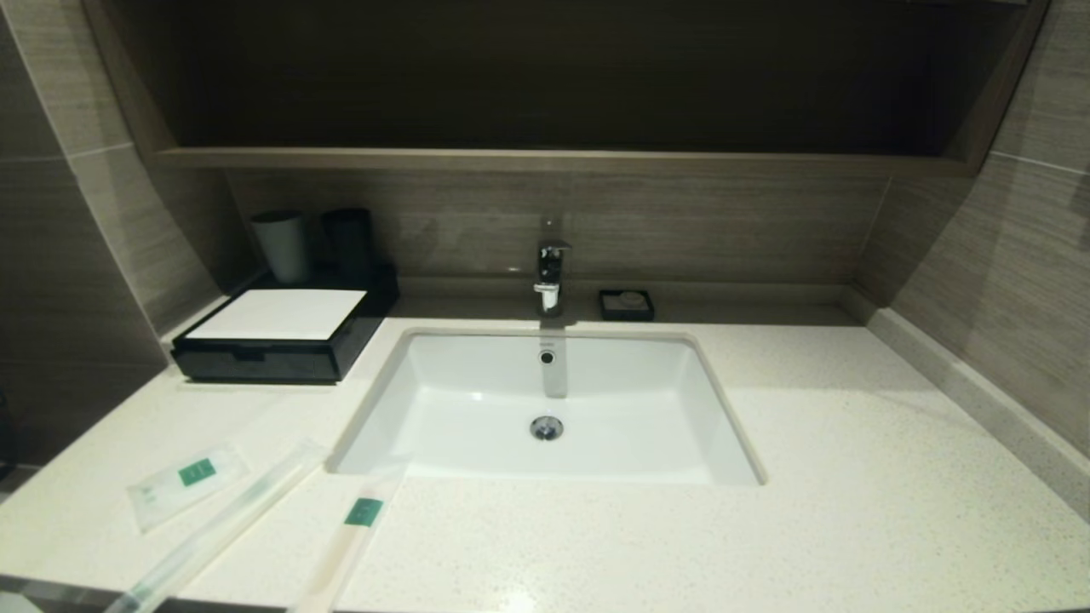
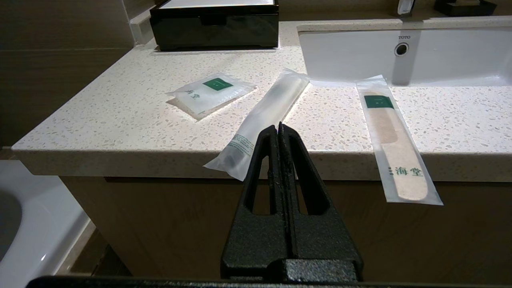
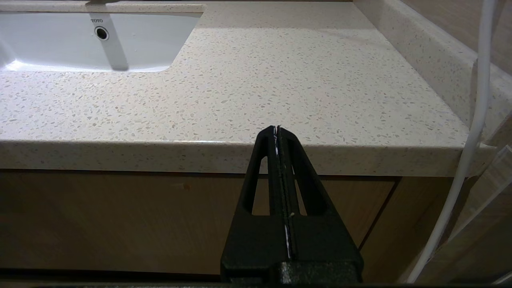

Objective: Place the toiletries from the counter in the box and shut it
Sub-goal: Open the drawer

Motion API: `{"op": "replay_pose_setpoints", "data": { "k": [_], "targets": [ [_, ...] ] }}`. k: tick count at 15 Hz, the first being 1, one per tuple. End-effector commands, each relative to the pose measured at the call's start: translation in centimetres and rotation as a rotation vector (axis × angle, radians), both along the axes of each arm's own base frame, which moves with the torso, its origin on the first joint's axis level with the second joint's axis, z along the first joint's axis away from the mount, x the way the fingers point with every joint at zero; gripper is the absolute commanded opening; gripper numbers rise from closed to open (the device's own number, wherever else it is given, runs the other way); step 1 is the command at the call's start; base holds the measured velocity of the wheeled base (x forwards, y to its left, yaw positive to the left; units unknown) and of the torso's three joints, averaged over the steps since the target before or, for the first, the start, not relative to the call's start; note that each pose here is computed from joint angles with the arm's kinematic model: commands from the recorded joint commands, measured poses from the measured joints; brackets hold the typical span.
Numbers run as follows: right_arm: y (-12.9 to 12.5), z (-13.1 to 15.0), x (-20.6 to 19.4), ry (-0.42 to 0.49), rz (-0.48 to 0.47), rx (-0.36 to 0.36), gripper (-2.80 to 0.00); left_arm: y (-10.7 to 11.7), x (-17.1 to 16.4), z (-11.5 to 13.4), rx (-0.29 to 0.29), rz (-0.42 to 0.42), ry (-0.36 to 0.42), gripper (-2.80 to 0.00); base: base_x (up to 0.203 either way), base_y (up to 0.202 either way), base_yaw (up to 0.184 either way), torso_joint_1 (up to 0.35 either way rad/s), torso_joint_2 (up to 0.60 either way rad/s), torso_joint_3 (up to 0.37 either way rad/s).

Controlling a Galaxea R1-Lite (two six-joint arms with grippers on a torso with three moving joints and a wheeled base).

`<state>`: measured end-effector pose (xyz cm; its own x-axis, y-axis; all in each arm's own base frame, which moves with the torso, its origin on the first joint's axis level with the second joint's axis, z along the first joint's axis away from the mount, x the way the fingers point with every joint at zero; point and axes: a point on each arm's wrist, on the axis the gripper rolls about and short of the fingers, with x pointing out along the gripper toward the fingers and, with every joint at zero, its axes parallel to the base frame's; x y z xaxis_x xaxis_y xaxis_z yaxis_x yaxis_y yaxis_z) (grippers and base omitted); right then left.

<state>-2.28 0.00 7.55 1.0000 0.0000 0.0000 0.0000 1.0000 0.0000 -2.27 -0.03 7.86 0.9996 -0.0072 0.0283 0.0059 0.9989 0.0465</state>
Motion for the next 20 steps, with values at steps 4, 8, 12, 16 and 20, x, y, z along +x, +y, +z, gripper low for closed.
{"op": "replay_pose_setpoints", "data": {
  "k": [4, 8, 12, 16, 20],
  "targets": [
    [0.0, 0.0, 0.0, 0.0, 0.0, 0.0, -2.8, 0.0, 0.16, -0.54, 0.0, 0.001, 0.019, -2.8, 0.0, 0.0, 0.0, 0.0, 0.0, 0.0],
    [0.0, 0.0, 0.0, 0.0, 0.0, 0.0, -2.8, 0.0, 0.15, -0.55, 0.001, 0.001, 0.019, -2.8, 0.0, 0.0, 0.0, 0.0, 0.0, 0.0],
    [0.0, 0.0, 0.0, 0.0, 0.0, 0.0, -2.8, 0.0, 0.16, -0.53, 0.007, 0.003, 0.019, -2.8, 0.0, 0.0, 0.0, 0.0, 0.0, 0.0],
    [0.0, 0.0, 0.0, 0.0, 0.0, 0.0, -2.8, 0.0, 0.16, -0.52, 0.006, 0.0, 0.018, -2.8, 0.0, 0.0, 0.0, 0.0, 0.0, 0.0],
    [0.0, 0.0, 0.0, 0.0, 0.0, 0.0, -2.8, 0.0, 0.15, -0.52, 0.007, 0.001, 0.016, -2.8, 0.0, 0.0, 0.0, 0.0, 0.0, 0.0]
  ]
}}
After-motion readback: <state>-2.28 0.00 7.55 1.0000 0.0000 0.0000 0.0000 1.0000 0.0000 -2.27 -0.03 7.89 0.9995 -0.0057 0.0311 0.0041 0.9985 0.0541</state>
